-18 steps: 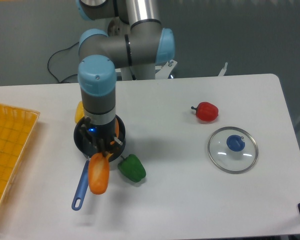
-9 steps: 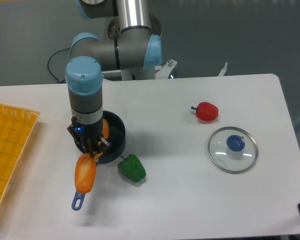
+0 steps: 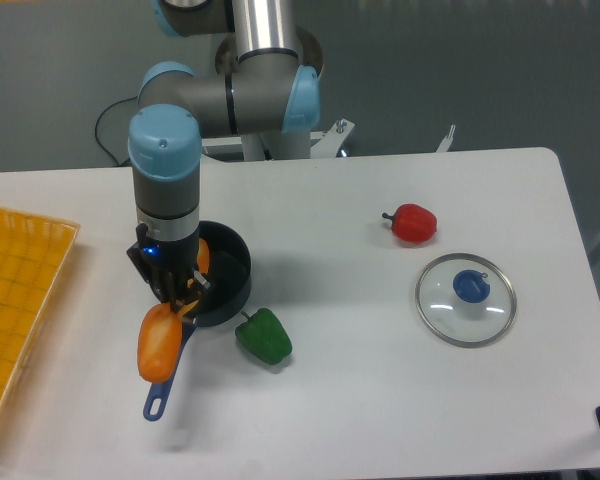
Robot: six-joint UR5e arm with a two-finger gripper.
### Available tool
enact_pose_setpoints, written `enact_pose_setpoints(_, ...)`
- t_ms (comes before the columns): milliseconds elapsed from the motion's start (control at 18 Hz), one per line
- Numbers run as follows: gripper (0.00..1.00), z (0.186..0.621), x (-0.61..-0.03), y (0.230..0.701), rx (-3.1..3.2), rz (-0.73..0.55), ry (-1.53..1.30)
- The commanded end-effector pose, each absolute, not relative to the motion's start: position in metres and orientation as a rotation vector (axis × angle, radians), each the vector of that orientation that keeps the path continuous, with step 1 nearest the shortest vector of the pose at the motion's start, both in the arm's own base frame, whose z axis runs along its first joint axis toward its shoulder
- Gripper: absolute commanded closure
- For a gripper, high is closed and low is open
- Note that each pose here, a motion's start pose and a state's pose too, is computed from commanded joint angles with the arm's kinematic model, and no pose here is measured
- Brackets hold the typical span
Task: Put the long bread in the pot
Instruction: 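Lower the orange bread into the black pan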
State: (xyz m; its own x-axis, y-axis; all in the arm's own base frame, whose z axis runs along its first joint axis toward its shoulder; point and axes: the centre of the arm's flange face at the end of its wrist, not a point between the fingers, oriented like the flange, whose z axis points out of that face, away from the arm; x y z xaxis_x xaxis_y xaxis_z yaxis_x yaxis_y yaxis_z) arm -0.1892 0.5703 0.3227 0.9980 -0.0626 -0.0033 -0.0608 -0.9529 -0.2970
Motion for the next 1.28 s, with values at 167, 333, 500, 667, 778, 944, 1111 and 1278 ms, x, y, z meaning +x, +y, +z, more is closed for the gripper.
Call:
enact_pose_setpoints(167, 0.90, 0.316, -0.181, 0.570, -2.850, -0.020, 0.110)
enact_pose_setpoints(333, 0.89, 0.311, -0.177, 0.571, -2.858, -0.027, 0.120)
enact_pose_setpoints(500, 0.89, 0.310, -0.176, 0.571, -2.861, -0.028, 0.122)
enact_pose_setpoints(667, 0.89, 0.305, -0.175, 0.569, -2.868, -0.029, 0.155)
enact_pose_setpoints(778, 0.89, 0.305, -0.175, 0.568, -2.866, -0.024, 0.199)
enact_pose_setpoints(944, 0.89, 0.304, -0.175, 0.568, -2.867, -0.023, 0.213)
enact_pose_setpoints(1111, 0.88, 0.297, -0.176, 0.569, -2.872, -0.024, 0.275)
enact_pose_setpoints(1278, 0.88, 0.293, -0.176, 0.570, -2.875, -0.027, 0.282)
